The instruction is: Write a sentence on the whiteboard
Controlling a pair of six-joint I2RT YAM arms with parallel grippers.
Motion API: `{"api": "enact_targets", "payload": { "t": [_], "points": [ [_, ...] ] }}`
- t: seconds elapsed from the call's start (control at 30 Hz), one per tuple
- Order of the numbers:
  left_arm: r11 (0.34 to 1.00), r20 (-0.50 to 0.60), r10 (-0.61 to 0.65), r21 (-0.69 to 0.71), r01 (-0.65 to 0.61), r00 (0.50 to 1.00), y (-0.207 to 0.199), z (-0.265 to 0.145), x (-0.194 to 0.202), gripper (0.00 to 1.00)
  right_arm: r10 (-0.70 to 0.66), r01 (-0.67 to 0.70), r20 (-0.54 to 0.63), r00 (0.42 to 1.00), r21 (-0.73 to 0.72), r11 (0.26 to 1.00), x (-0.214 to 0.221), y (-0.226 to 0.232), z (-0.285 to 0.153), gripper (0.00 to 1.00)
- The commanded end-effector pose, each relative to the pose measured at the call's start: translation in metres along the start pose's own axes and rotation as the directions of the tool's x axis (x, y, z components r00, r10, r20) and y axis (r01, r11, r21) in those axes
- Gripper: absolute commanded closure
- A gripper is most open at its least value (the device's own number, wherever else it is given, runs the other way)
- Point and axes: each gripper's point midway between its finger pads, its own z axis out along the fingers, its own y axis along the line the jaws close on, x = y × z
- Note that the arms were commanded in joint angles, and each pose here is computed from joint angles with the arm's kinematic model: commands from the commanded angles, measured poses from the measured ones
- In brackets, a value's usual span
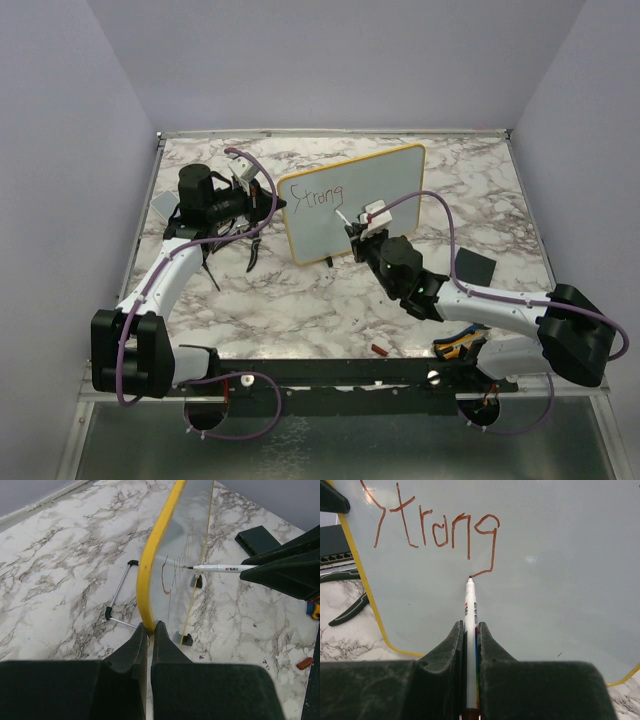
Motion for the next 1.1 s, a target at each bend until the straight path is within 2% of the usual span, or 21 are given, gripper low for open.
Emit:
{"api": "enact_targets", "payload": {
  "t": [0.0,0.27,0.47,0.8,1.07],
  "points": [
    [0.999,-0.028,0.024,-0.048,-0.025,0.999,0.009,-0.003,0.011,1.00,0.045,-0.043,0.082,0.996,-0.028,0.999,-0.032,0.003,-0.007,1.00],
    [0.999,-0.028,0.022,-0.046,-0.023,0.999,0.008,-0.003,0.011,1.00,0.043,-0.052,0.126,0.991,0.072,0.996,-0.051,-0.030,-0.025,0.99],
    [0.999,-0.028,0.021,-0.046,-0.022,0.999,0.008,-0.003,0.011,1.00,0.067,-0.075,0.118,0.991,0.064,0.995,-0.045,-0.052,-0.023,0.99],
    [0.999,-0.030,0.019,-0.047,-0.020,0.999,0.009,-0.002,0.012,1.00,0.072,-0.071,0.122,0.990,-0.015,0.997,-0.045,-0.044,-0.014,0.99],
    [0.999,-0.031,0.019,-0.048,-0.020,0.999,0.009,-0.002,0.013,1.00,0.061,-0.061,0.105,0.993,-0.007,0.998,-0.043,-0.042,0.000,0.99]
  ]
}}
